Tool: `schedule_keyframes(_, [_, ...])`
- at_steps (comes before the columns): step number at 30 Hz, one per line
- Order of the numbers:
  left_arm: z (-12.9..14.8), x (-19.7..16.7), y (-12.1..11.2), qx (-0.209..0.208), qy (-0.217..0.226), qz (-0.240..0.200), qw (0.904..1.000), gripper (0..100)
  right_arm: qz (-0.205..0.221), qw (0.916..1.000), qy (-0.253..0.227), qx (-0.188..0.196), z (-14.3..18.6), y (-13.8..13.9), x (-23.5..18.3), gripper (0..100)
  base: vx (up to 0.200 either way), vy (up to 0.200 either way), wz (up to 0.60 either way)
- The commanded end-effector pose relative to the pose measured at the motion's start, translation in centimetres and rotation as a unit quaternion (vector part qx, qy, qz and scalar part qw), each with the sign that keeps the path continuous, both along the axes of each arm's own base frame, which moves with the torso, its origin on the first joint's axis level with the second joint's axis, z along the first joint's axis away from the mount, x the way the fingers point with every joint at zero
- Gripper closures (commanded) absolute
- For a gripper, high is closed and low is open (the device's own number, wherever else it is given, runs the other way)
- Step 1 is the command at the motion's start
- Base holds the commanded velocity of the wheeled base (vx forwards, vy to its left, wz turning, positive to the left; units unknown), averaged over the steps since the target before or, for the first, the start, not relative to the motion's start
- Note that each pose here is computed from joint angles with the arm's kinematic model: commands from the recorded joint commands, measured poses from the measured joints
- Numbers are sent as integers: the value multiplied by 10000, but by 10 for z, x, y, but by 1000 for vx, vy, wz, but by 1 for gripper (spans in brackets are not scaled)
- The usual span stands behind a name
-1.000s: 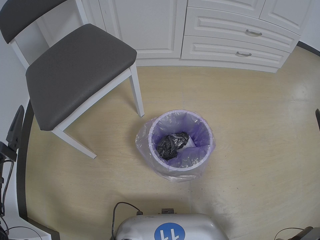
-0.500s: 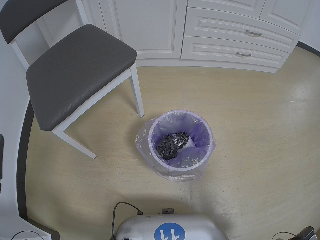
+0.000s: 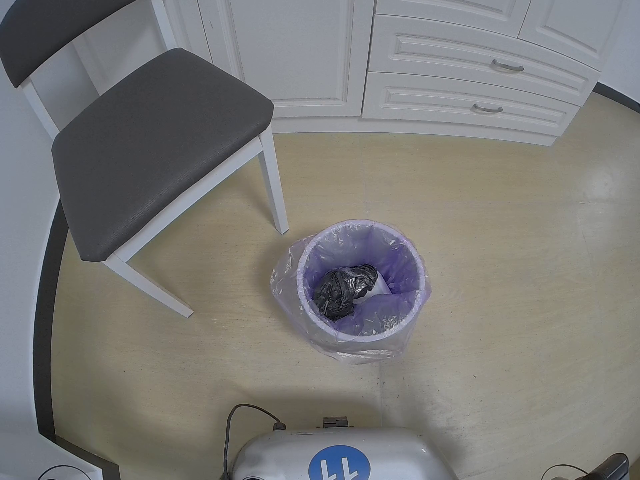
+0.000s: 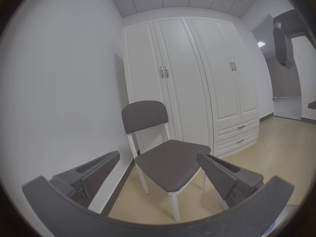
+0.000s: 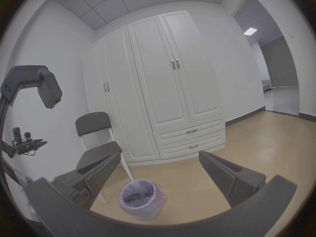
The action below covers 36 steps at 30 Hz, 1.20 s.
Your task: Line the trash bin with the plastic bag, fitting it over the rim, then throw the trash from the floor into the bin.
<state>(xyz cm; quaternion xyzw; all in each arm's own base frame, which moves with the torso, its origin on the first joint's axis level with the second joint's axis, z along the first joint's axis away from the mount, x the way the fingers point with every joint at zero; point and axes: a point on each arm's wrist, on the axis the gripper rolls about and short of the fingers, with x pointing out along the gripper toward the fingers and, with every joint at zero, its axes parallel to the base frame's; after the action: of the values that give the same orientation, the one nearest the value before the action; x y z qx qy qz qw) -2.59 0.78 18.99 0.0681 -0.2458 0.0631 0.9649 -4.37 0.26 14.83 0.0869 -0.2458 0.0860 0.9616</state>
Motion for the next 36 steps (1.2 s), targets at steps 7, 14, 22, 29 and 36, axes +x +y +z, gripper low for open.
schedule_keyframes(7, [-24, -15, -1, -351, -186, 197, 9990, 0, -961, 9936, 337, -480, -29, -3, 11, 0, 0, 0, 0])
schedule_keyframes(14, [-41, -22, -4, -400, -165, 304, 9986, 0, -1033, 9919, 538, -510, -33, -3, 13, 0, 0, 0, 0])
schedule_keyframes(22, [-71, -7, -4, -412, 422, 132, 9982, 0, -982, 9820, 1492, -618, -52, -3, 19, 0, 0, 0, 0])
schedule_keyframes(29, [-85, -1, -5, -467, 1032, 72, 9935, 0, -928, 9704, 2129, -668, -65, -3, 21, 0, 0, 0, 0])
schedule_keyframes(36, [-100, 2, -5, -441, 1770, 122, 9831, 0, -882, 9708, 2126, -674, -65, -3, 21, 0, 0, 0, 0])
